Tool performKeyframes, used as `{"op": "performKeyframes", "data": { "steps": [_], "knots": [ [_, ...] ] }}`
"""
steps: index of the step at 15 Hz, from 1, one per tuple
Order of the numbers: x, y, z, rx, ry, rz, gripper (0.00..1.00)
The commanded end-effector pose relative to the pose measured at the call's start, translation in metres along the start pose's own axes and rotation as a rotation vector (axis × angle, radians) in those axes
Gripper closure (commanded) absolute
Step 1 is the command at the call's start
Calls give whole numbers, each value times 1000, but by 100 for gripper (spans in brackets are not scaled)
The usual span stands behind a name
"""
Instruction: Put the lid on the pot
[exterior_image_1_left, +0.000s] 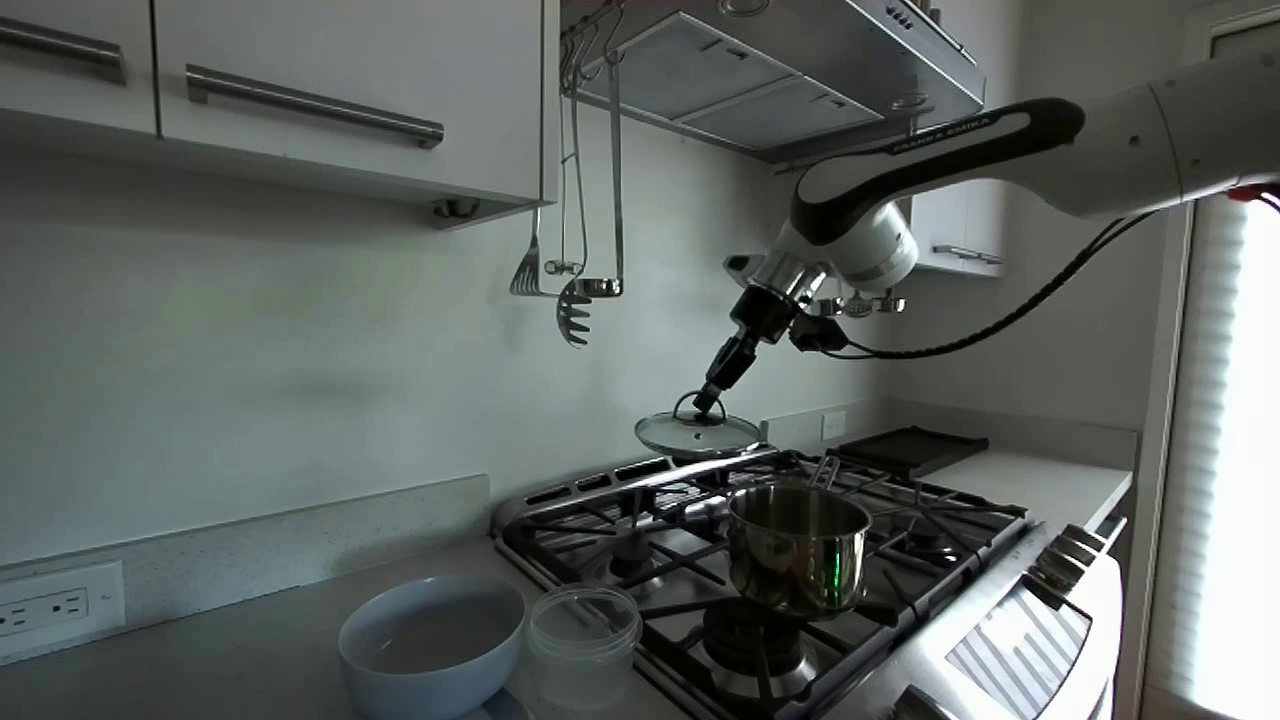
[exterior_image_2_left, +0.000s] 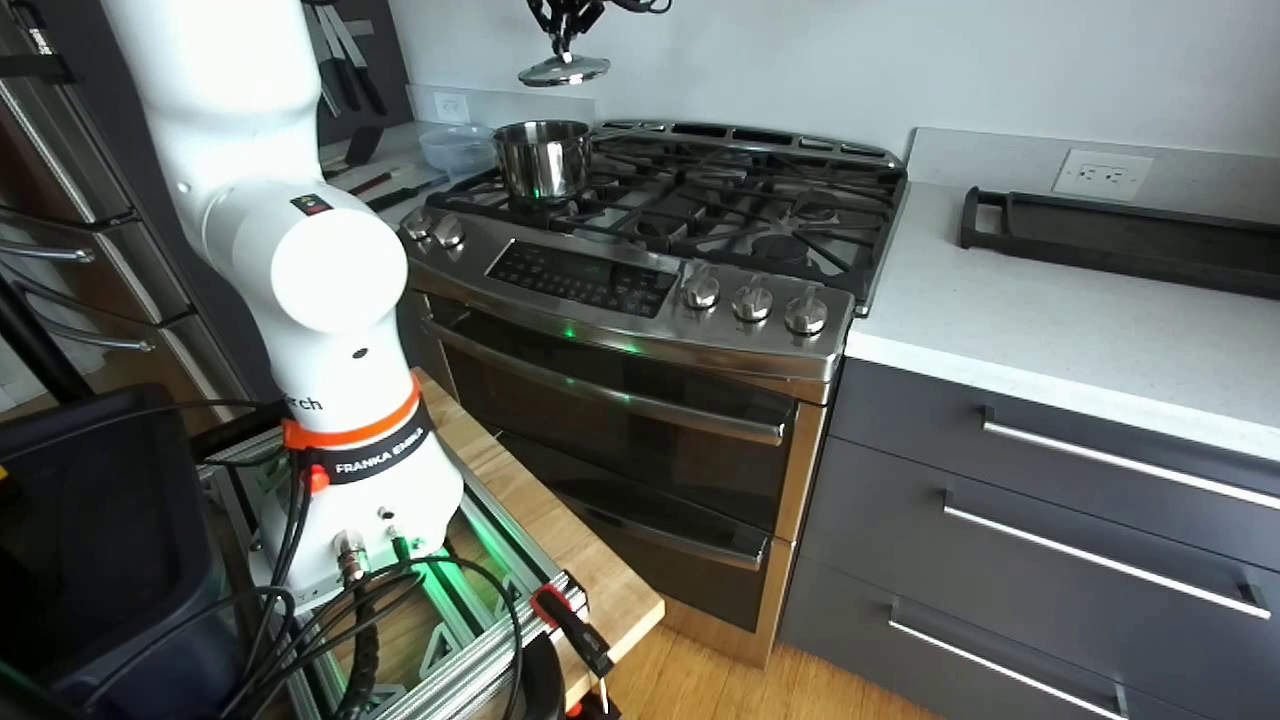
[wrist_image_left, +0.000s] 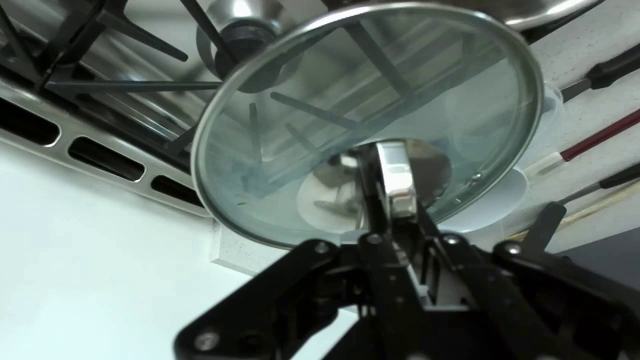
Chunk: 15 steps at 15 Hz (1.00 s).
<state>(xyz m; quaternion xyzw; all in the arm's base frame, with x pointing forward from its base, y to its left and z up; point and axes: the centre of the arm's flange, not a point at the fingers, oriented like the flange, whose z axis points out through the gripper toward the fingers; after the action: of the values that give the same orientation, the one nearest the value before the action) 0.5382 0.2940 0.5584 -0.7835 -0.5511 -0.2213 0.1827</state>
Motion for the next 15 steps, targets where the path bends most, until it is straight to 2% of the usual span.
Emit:
{"op": "performKeyframes", "data": {
  "steps": [1,4,6,12,15],
  "knots": [
    [-41,-35,-20,-36,31,10,96],
    [-57,-43,-27,-45,31,35,96],
    [-68,-47,-30,-23,34,45,96],
    [-99,-52,-18,-4,43,81,96],
    [-104,-54,-9,-1,42,80,96]
  ]
}}
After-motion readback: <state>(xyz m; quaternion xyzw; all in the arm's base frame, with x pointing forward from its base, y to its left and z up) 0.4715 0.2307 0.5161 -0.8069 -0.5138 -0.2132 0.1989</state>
